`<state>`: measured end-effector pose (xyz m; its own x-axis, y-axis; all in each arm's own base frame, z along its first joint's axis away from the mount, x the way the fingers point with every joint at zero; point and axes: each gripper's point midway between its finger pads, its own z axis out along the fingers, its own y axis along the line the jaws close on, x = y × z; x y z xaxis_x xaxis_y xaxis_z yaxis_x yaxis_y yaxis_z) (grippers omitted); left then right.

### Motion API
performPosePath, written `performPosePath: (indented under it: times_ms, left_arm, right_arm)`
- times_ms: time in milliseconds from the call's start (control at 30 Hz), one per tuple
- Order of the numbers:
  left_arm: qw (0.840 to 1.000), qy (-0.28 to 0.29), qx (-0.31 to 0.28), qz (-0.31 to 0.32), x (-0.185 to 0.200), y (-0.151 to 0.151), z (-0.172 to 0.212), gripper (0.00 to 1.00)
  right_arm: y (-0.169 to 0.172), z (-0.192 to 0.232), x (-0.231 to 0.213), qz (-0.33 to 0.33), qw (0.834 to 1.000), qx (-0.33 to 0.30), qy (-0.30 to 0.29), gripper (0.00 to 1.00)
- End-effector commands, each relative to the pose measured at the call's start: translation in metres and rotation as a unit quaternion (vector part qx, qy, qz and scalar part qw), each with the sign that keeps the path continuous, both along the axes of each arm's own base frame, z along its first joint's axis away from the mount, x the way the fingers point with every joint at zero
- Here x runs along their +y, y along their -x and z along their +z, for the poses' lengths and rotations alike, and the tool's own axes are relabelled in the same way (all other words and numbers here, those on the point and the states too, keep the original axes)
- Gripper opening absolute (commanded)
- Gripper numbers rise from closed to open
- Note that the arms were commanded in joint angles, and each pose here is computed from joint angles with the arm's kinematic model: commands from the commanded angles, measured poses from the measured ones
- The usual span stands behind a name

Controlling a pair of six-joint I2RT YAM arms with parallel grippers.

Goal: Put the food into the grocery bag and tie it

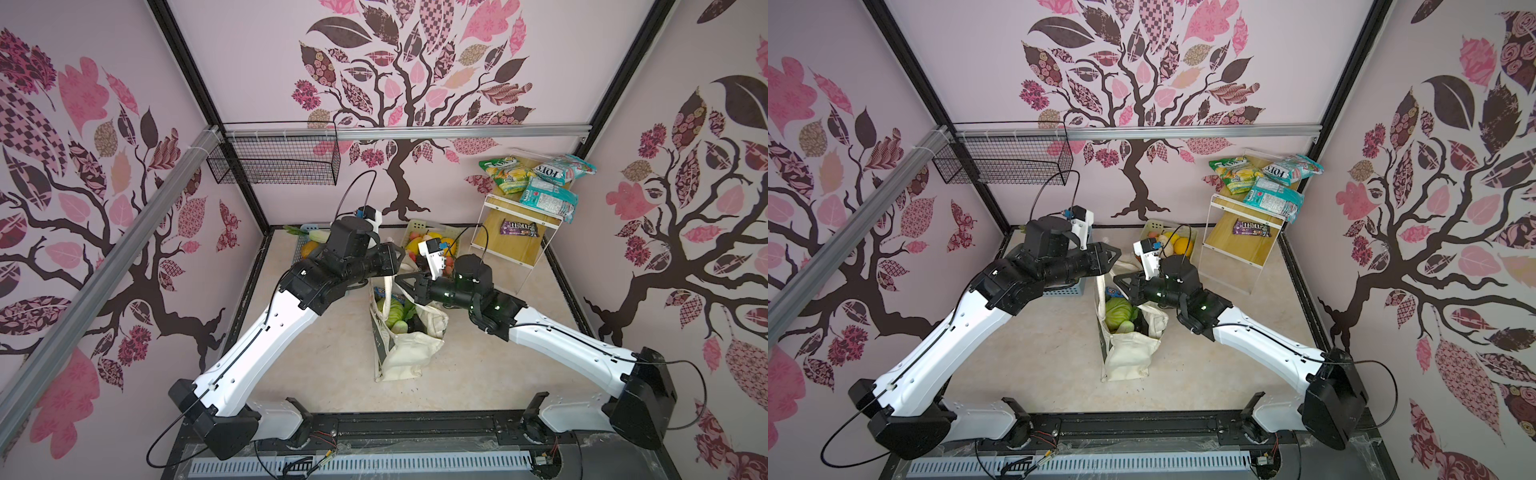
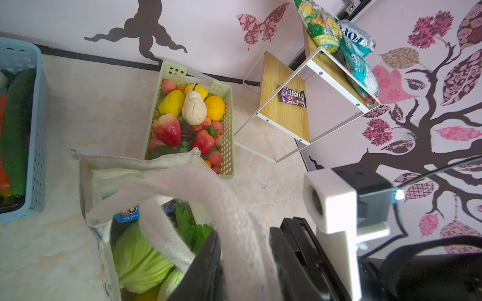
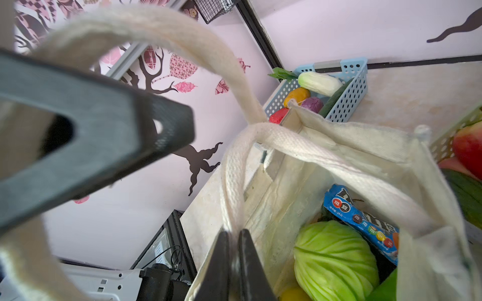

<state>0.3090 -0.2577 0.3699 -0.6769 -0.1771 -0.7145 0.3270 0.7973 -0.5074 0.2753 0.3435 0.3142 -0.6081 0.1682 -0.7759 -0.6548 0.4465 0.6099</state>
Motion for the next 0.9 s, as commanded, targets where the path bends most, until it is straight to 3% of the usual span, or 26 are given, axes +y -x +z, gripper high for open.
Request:
performPosePath:
  times_ms: [0, 200, 267, 433, 633, 867]
  left_arm:
    - [1.000, -0.013, -0.013, -0.004, -0.008, -0.002, 0.005, 0.39]
    - [0.999, -0.044, -0.020, -0.012, -0.016, 0.003, 0.010, 0.50]
    - [0.998, -0.053, -0.020, -0.015, -0.016, 0.002, 0.011, 0.58]
    - [0.996, -0.081, -0.018, -0.025, -0.018, -0.001, 0.010, 0.66]
    - [0.994, -0.102, -0.012, -0.024, -0.015, -0.002, 0.006, 0.73]
    - [0.993, -0.113, -0.026, 0.008, 0.007, -0.002, 0.020, 0.74]
  right_arm:
    - [0.015, 0.037, -0.002, 0.023, 0.998, -0.029, -0.058, 0.08]
    - [0.024, 0.043, 0.009, 0.067, 0.994, -0.033, -0.080, 0.08]
    - [0.023, 0.042, 0.004, 0.056, 0.995, -0.037, -0.080, 0.08]
    - [0.012, 0.038, -0.015, 0.024, 0.996, -0.027, -0.079, 0.07]
    - [0.013, 0.037, -0.015, 0.027, 0.997, -0.030, -0.072, 0.07]
    - [0.015, 0.038, -0.018, 0.026, 0.997, -0.032, -0.066, 0.07]
